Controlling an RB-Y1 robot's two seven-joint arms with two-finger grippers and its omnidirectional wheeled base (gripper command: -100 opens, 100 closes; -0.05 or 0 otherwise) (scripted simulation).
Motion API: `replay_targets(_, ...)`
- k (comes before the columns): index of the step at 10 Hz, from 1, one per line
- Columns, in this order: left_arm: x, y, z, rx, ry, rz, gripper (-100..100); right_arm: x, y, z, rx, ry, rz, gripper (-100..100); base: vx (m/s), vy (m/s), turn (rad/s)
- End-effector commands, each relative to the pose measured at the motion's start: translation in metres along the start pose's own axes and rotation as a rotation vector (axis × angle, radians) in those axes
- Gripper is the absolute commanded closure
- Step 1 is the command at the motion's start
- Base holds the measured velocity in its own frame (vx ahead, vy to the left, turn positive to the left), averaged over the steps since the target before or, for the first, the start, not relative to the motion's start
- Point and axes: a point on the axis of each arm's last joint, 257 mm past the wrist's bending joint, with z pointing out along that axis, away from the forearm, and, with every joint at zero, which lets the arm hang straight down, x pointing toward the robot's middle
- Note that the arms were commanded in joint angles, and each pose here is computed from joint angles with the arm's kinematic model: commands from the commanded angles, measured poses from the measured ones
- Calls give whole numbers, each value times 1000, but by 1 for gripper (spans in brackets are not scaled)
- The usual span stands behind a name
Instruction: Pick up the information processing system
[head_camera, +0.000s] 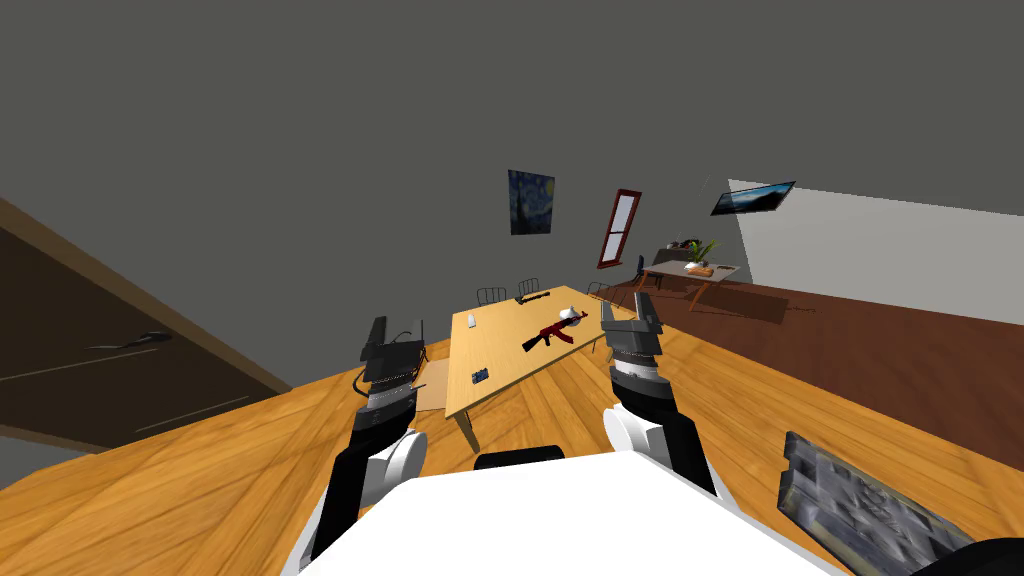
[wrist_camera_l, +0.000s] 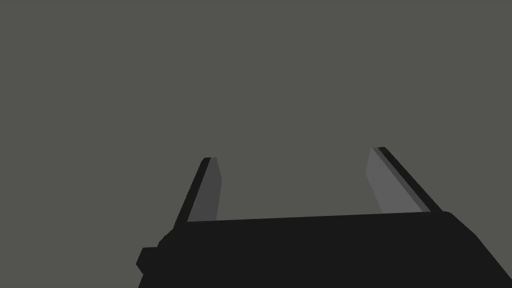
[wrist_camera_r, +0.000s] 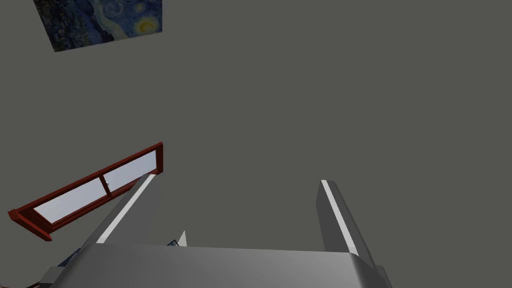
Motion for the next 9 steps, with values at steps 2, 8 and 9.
replay_targets(2, -2, 24, 2, -65, 21, -20, -100, 0, 0, 0, 0, 0, 0, 0, -10, 9, -68)
replay_targets(8, -16, 92, 4, -239, -3, -104, -100, 0, 0, 0, 0, 0, 0, 0, -19, 19, -73)
replay_targets(9, -16, 93, 3, -241, -4, -104, -100, 0, 0, 0, 0, 0, 0, 0, -18, 20, -43)
